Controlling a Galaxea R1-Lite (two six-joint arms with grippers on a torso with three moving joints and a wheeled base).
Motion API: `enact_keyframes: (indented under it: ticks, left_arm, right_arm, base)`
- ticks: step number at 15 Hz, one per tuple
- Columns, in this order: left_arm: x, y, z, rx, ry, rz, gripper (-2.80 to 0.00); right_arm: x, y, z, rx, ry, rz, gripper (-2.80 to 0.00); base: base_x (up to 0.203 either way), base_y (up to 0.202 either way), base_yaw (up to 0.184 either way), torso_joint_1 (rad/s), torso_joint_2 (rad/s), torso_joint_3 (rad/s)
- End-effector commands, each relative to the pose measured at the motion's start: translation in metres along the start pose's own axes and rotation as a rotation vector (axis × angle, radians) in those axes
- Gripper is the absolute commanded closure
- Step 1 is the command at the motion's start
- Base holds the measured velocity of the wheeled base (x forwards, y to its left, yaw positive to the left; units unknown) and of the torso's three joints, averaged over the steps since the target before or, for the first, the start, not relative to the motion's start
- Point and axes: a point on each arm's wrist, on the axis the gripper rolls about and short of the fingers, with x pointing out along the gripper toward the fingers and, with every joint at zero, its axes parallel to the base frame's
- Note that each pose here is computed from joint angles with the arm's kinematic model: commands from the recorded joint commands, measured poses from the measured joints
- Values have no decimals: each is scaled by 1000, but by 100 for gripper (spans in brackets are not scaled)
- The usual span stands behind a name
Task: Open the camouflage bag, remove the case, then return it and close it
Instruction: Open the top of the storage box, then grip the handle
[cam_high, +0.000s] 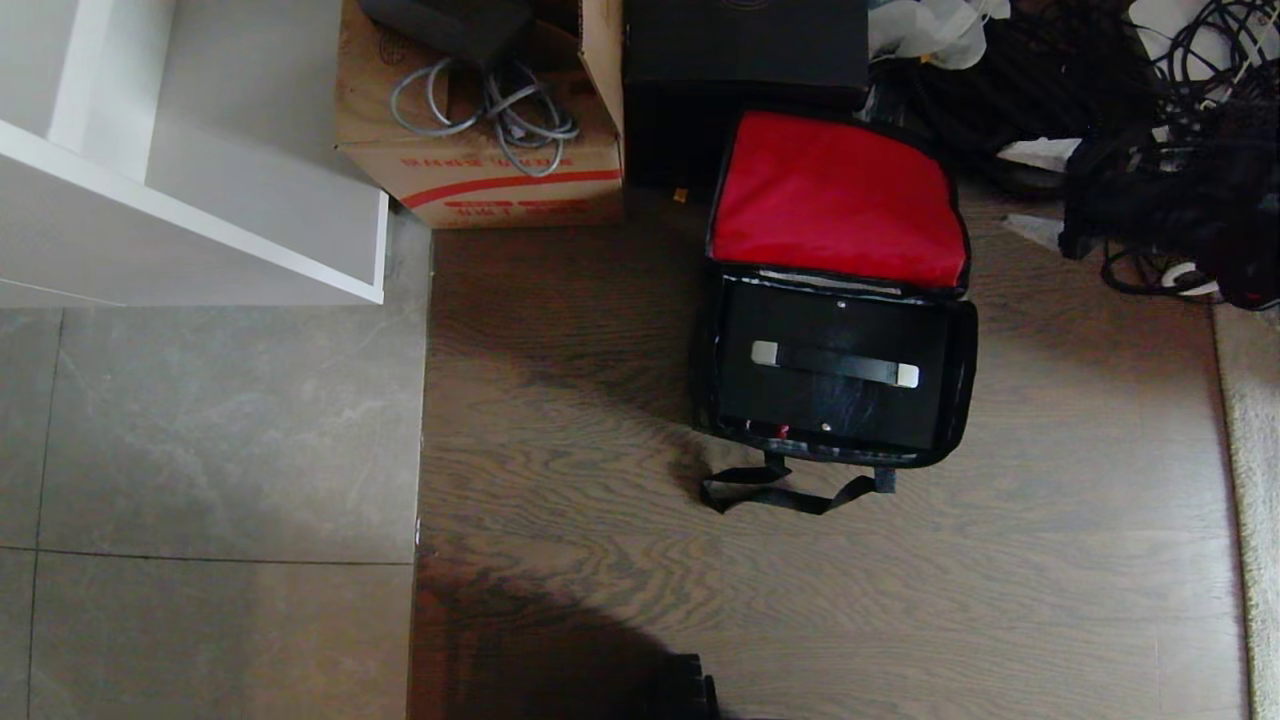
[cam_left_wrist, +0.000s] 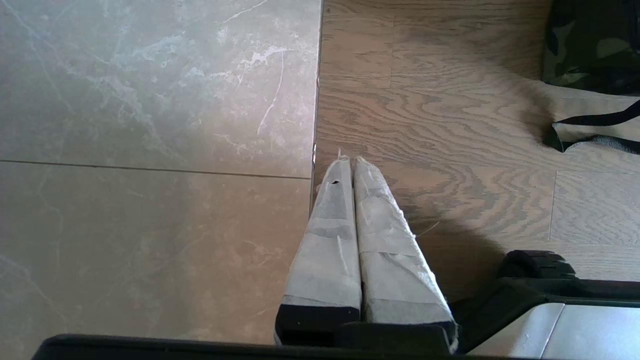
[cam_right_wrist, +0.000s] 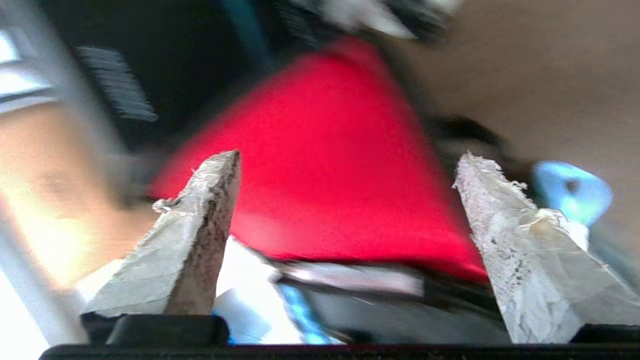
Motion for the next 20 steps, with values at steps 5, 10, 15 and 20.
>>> enact_keyframes:
  ticks: [5,10,15,20]
  left_arm:
    - [0,0,0,1,1,0,0]
    - [0,0,0,1,1,0,0]
    - [0,0,0,0,0,0,0]
    - [0,0,0,1,1,-1,0]
  right_arm:
    - [-22,-5,-13,18,161,-127,-280]
    - [-62,18,-37,51,241,-120,0]
    - [-115,11,-93,64,361,-173,0]
    - [-178,31,-135,-103,338,-241,0]
  base:
    - [0,0,0,0,0,0]
    - [0,0,0,0,0,0]
    - [0,0,0,0,0,0]
    - [0,0,0,0,0,0]
